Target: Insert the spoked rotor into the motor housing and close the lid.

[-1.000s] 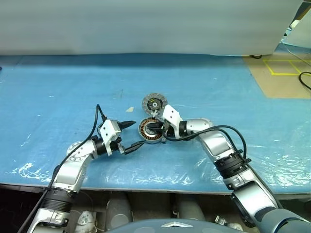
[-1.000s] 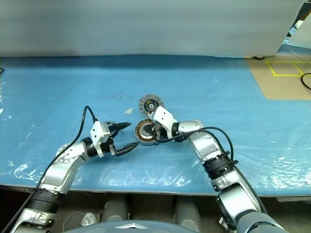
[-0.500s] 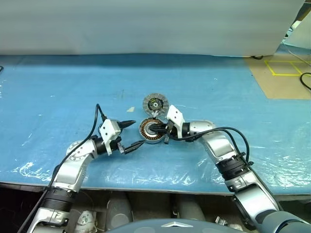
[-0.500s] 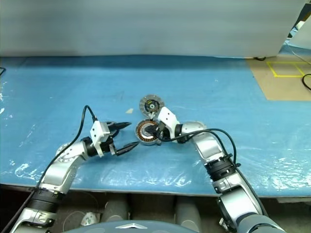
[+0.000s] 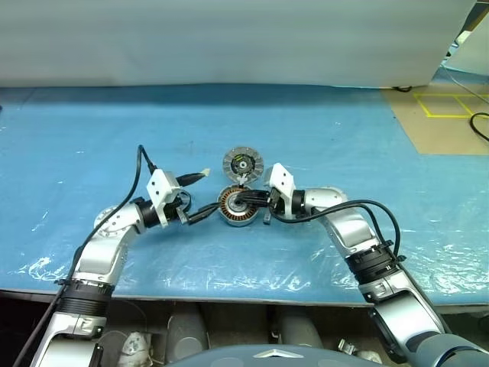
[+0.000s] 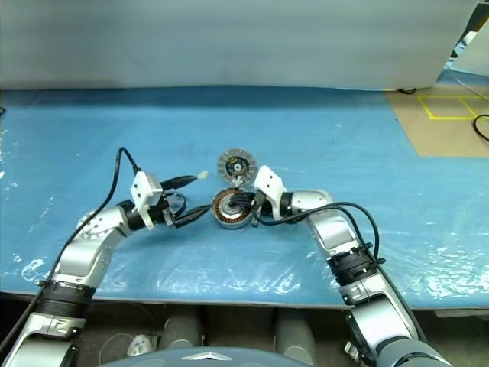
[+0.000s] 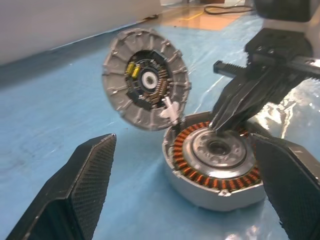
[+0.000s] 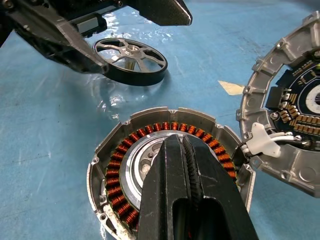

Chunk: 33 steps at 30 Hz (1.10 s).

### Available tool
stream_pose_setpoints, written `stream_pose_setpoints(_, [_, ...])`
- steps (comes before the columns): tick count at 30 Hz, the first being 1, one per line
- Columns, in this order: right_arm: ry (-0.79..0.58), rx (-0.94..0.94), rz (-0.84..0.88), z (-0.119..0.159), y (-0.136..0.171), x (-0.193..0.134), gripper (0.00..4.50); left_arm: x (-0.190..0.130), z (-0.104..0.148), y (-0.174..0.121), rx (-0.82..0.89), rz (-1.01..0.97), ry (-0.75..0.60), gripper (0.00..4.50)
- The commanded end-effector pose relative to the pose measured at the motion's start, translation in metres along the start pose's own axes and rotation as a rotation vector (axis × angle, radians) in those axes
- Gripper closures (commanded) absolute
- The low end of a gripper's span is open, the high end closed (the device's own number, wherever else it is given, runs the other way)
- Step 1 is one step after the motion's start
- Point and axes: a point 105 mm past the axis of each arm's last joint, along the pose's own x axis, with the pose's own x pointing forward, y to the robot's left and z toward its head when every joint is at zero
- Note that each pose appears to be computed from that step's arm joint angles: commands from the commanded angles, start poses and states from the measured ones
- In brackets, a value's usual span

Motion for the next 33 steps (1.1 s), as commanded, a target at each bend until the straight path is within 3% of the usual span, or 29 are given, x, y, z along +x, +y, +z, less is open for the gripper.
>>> stream_pose_setpoints(1, [-0.064, -0.063, -0.015, 0.022, -0.004, -0.005, 4.47, -0.01, 0.009, 0.015, 0.01, 0.027, 0.015, 0.0])
stream_pose_setpoints(18, [-0.09, -0.067, 0.027, 0.023, 0.008, 0.006, 4.47, -0.049, 0.004, 0.047, -0.116, -0.039, 0.28, 0.0])
stream_pose_setpoints(27, [-0.102, -0.05, 0.045, 0.021, 0.016, 0.013, 4.47, -0.043, 0.01, 0.057, -0.113, -0.069, 0.339, 0.0])
stream_pose_setpoints(30, [-0.102, -0.05, 0.054, 0.021, 0.017, 0.014, 4.5, -0.041, 0.01, 0.06, -0.092, -0.073, 0.353, 0.57])
stream_pose_setpoints(32, [-0.102, -0.05, 0.059, 0.022, 0.017, 0.015, 4.5, -0.039, 0.011, 0.06, -0.086, -0.083, 0.362, 1.19])
stream_pose_setpoints(33, [-0.101, -0.051, 0.063, 0.022, 0.017, 0.015, 4.5, -0.039, 0.012, 0.06, -0.086, -0.09, 0.367, 1.19])
